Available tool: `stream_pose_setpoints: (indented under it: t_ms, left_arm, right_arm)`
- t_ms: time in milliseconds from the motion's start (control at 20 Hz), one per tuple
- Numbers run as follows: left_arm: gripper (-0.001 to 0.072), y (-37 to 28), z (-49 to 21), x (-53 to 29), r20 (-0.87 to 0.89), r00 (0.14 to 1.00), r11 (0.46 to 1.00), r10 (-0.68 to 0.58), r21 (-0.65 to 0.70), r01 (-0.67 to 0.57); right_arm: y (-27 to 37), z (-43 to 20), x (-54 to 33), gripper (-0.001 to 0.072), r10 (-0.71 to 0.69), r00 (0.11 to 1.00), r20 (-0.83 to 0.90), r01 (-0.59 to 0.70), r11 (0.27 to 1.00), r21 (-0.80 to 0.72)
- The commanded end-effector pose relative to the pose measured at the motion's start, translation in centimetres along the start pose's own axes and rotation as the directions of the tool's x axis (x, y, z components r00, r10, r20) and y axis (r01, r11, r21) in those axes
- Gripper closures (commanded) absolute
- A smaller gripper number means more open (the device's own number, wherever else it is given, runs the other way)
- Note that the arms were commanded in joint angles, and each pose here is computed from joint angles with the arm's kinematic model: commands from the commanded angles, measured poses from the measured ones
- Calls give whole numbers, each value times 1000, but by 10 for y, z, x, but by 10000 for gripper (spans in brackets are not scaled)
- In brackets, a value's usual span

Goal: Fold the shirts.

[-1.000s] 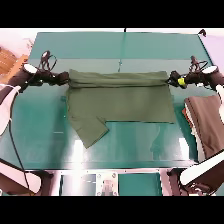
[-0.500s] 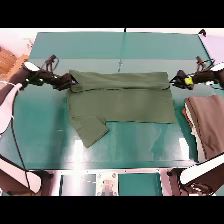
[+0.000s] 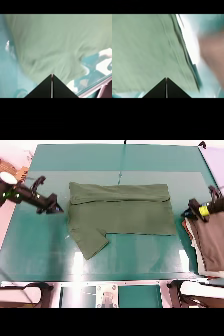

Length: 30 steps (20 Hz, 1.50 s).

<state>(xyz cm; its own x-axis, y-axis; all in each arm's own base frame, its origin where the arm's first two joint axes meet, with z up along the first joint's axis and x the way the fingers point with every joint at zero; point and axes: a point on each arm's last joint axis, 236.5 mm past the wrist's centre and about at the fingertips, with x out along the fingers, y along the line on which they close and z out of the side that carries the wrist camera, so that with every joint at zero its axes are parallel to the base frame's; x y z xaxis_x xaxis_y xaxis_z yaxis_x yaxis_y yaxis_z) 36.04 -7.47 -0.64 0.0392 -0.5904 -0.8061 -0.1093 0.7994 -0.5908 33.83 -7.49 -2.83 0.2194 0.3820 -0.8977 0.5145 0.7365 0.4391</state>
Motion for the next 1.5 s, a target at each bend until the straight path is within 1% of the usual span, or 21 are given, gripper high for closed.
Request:
stream_pose_setpoints:
  t_ms: [0, 50, 100, 150, 200, 400, 450, 550, 600, 650, 700, 750, 850, 900, 1000, 1200, 1350, 1450]
  left_arm:
    - [634, 20, -61, 13, 65, 996, 995, 64, -79, -59]
    - [255, 23, -75, 22, 90, 995, 993, 53, -108, -43]
    - [157, 25, -84, 33, 111, 993, 990, 47, -137, -31]
    - [203, 25, -95, 47, 115, 993, 989, 38, -150, -21]
    - [201, 23, -105, 64, 101, 995, 987, 25, -158, -9]
    - [202, 7, -121, 122, 86, 996, 992, 26, -123, -15]
    - [201, 5, -124, 130, 71, 997, 992, 32, -126, -23]
    - [203, 0, -121, 140, 74, 997, 987, 11, -164, 2]
    - [258, 1, -116, 141, 94, 995, 985, 11, -175, 6]
    - [483, 0, -112, 140, 106, 994, 987, 11, -163, 7]
    - [677, -5, -108, 137, 111, 994, 992, 4, -129, 10]
    - [681, -13, -104, 133, 109, 994, 996, -10, -90, 20]
    - [681, -29, -94, 122, 103, 994, 999, -28, -24, 31]
    - [682, -34, -92, 115, 86, 996, 1000, -13, 25, 11]
    - [683, -36, -94, 100, 32, 999, 994, 42, 101, -45]
    - [683, -50, -114, 57, 50, 995, 975, 80, 201, -89]
    - [683, -66, -135, 12, 136, 987, 962, 87, 245, -119]
    - [683, -78, -141, -16, 211, 974, 960, 82, 245, -134]
  right_arm:
    - [-29, -65, 16, 656, -14, 999, 52, 8, 993, 115]
    - [-32, -74, 24, 503, -7, 997, 71, -3, 990, 144]
    - [-29, -79, 32, 326, 22, 996, 88, -37, 984, 172]
    - [-25, -80, 39, 282, 54, 993, 102, -74, 976, 203]
    - [-23, -78, 45, 282, 79, 989, 127, -106, 968, 229]
    - [-15, -70, 63, 282, 92, 984, 151, -127, 961, 244]
    - [-12, -68, 69, 282, 102, 983, 150, -139, 957, 255]
    - [-7, -67, 82, 282, 127, 984, 128, -160, 941, 298]
    - [-6, -66, 89, 282, 137, 983, 120, -169, 931, 324]
    - [-7, -64, 94, 282, 144, 982, 120, -177, 920, 351]
    - [-8, -60, 97, 283, 145, 981, 129, -183, 912, 367]
    - [-10, -56, 98, 337, 141, 980, 139, -184, 910, 372]
    - [-5, -49, 93, 659, 149, 978, 149, -189, 932, 310]
    - [1, -49, 89, 694, 166, 977, 132, -196, 946, 258]
    - [9, -58, 80, 695, 179, 981, 75, -190, 965, 179]
    - [-8, -85, 58, 695, 65, 998, 2, -65, 995, 70]
    - [-14, -101, 29, 695, -11, 1000, 19, 10, 1000, 27]
    - [-10, -107, 9, 695, -27, 997, 67, 27, 1000, 5]
